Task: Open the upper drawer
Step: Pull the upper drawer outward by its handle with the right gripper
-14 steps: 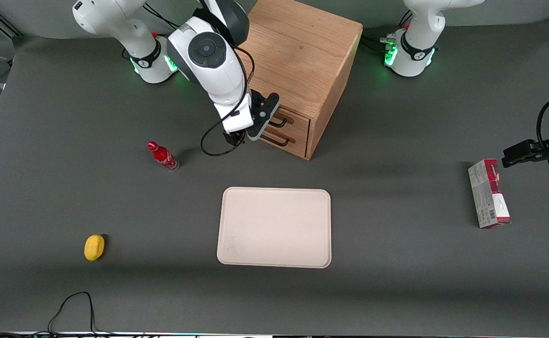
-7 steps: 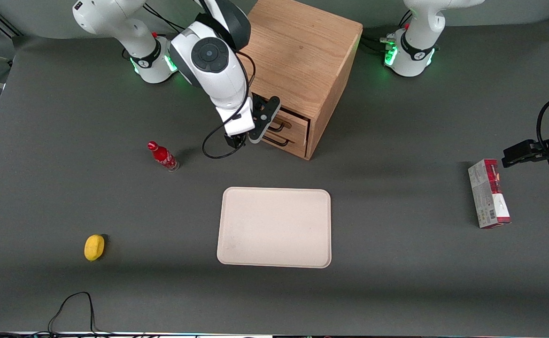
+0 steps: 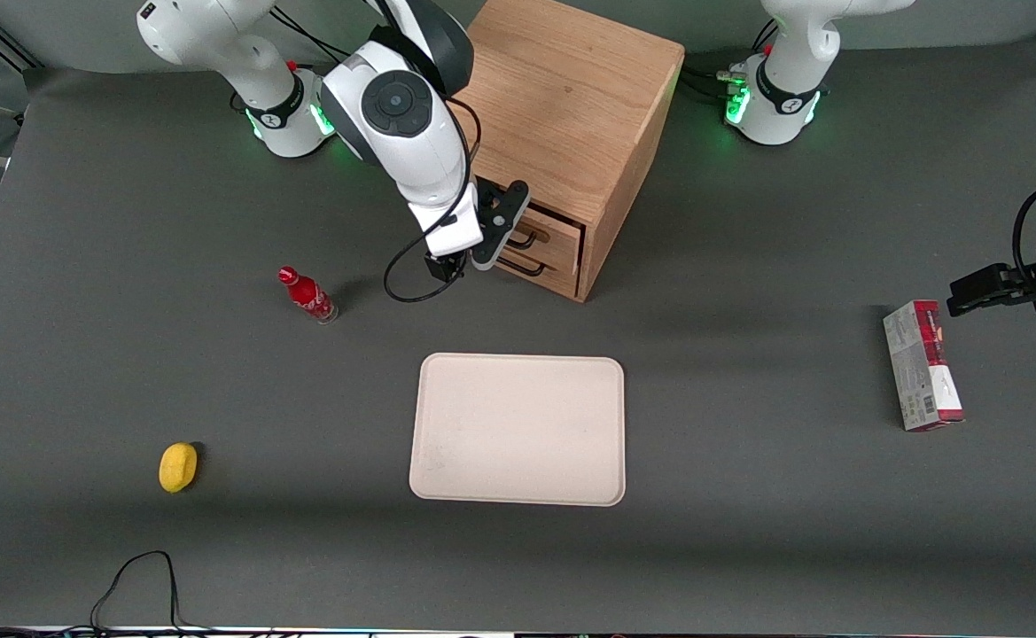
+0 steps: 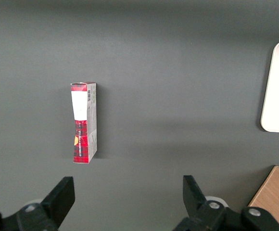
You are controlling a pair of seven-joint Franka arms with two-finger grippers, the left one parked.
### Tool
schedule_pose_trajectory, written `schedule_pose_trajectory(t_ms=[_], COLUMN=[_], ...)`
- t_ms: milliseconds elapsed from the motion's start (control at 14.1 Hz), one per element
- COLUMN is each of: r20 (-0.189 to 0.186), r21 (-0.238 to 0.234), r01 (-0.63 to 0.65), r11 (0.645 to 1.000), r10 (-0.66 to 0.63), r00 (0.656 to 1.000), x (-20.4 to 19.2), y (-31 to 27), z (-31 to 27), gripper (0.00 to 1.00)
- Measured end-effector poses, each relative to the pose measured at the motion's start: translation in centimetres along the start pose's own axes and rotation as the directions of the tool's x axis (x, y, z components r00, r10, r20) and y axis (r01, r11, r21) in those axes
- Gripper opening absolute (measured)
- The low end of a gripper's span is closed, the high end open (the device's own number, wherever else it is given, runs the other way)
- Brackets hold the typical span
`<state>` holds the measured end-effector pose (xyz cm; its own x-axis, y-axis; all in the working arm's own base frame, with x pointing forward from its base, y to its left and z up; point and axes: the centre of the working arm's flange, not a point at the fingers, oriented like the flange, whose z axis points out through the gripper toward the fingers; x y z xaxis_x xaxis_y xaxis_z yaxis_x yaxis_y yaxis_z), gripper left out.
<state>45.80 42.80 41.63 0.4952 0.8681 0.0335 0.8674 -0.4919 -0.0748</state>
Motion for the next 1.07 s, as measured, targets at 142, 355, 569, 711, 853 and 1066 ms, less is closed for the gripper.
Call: schedule_pose_trajectory(t_ms=[142, 355, 569, 711, 853, 1066], r20=[0.0, -0.003, -0.007, -0.007, -0.006, -0.006], r21=[-0.002, -0.006, -0.009, -0.01, -0.011, -0.016], r01=[-0.004, -0.02, -0.035, -0.032, -0.032, -0.027], r11=[1.0, 1.0, 0.999, 0.999, 0.999, 1.0], r10=[0.004, 0.02, 0.035, 0.032, 0.031, 0.026], r00=[1.0, 1.0, 0.999, 0.999, 0.999, 1.0], x=[0.0, -0.2, -0.4, -0.3, -0.3, -0.2], y=[0.3, 1.4, 2.5, 2.7, 2.8, 3.1], z=[0.0, -0.1, -0.2, -0.2, -0.2, -0.2], gripper=[1.0, 1.0, 1.0, 1.0, 1.0, 1.0])
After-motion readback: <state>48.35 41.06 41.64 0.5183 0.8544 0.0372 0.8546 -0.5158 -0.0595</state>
